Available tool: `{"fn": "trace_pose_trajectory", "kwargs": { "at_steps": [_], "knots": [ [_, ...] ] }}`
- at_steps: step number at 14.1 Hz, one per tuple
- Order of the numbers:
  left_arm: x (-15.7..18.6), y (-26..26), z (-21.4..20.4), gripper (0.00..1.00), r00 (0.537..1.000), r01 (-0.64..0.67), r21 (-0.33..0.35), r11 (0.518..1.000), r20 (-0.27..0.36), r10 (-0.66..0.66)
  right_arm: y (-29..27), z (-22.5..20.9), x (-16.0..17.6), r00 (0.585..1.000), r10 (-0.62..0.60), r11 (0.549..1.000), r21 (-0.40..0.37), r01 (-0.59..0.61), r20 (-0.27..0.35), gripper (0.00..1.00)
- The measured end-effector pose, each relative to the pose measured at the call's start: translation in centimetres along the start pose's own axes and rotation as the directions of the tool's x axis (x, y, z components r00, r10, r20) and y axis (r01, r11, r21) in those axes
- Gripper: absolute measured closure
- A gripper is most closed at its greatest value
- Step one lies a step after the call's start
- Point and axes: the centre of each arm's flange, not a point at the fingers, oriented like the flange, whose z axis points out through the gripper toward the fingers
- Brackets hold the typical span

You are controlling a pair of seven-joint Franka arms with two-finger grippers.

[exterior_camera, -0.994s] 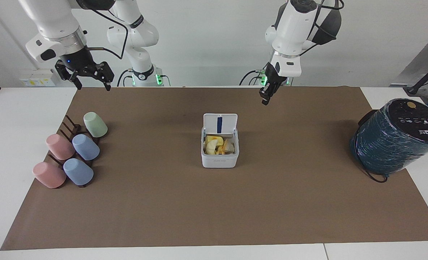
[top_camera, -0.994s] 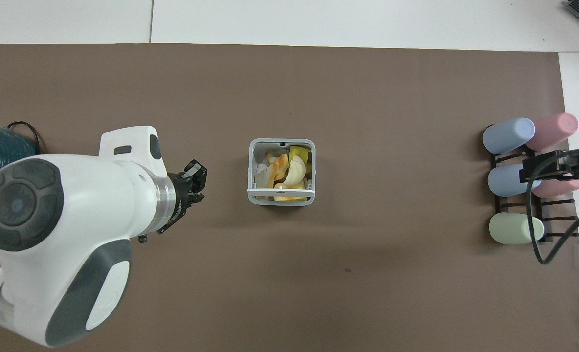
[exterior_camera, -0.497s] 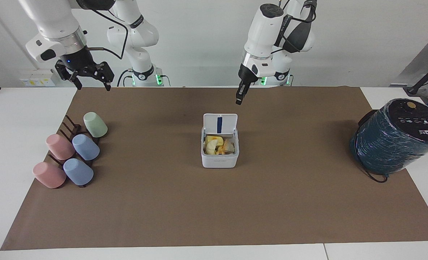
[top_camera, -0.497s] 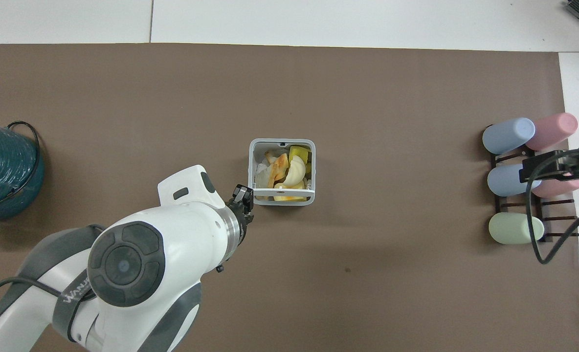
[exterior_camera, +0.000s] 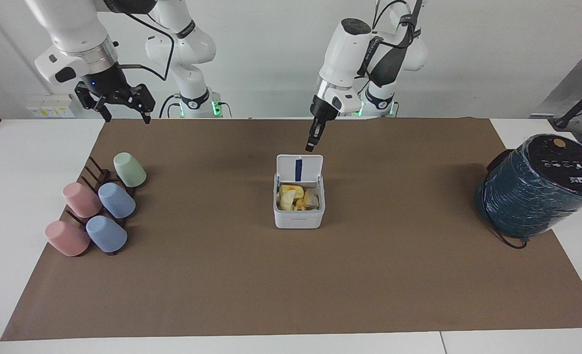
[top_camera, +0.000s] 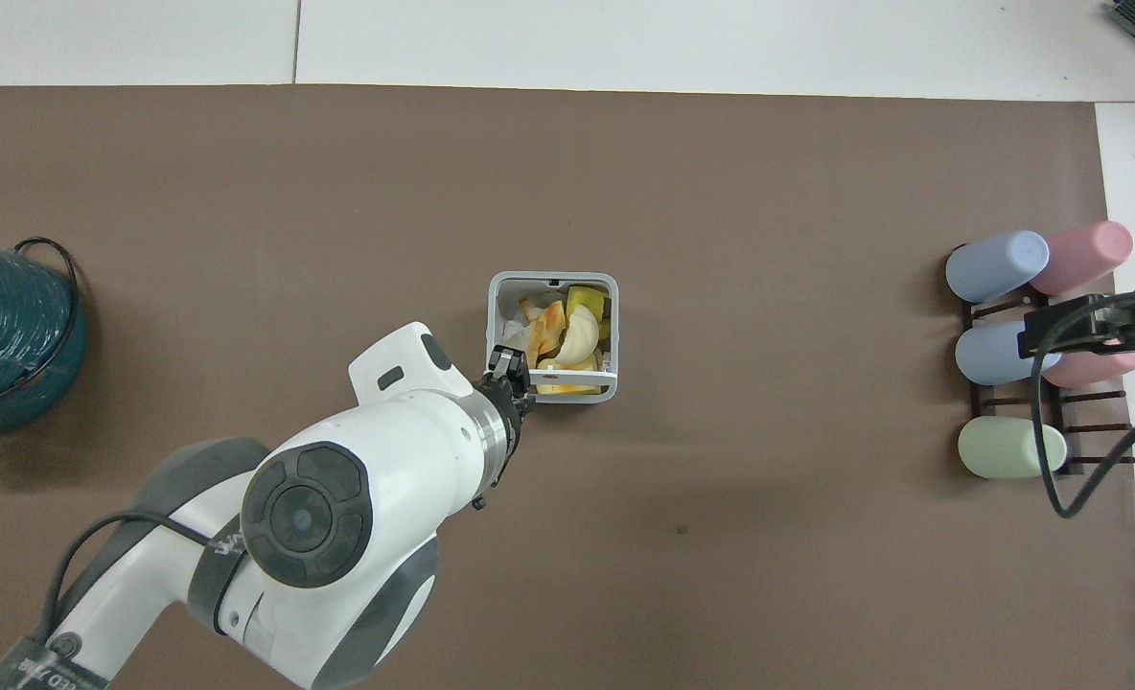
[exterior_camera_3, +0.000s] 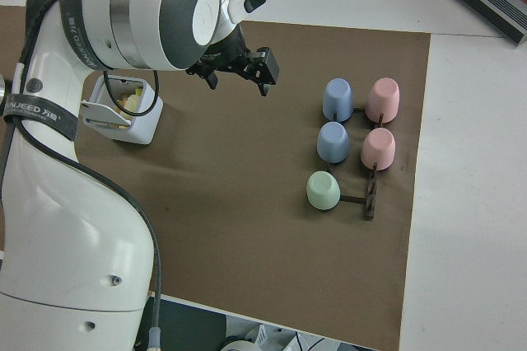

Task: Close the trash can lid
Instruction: 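Push the raised lid down over the trash can with the left gripper, then press the left gripper down on the lid to seat it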

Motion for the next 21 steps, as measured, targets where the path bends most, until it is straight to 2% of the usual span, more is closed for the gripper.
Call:
{"fn": "trace_pose_trajectory", "kwargs": {
  "at_steps": [7,11,21],
  "knots": [
    [4.9,3.7,1.4,0.99,0.995,0.096,-0.165,0.982,0.019,-0.094,0.0,0.0,0.0,1.000,0.000,1.000,0.000,0.000,0.000,0.00],
    [5.2,4.7,3.3,0.99,0.994,0.109,-0.188,0.976,0.027,-0.105,0.0,0.0,0.0,1.000,0.000,1.000,0.000,0.000,0.000,0.00],
    [4.6,5.0,4.3,0.99,0.992,0.126,-0.224,0.966,0.049,-0.118,0.0,0.0,0.0,1.000,0.000,1.000,0.000,0.000,0.000,0.00]
  ]
}}
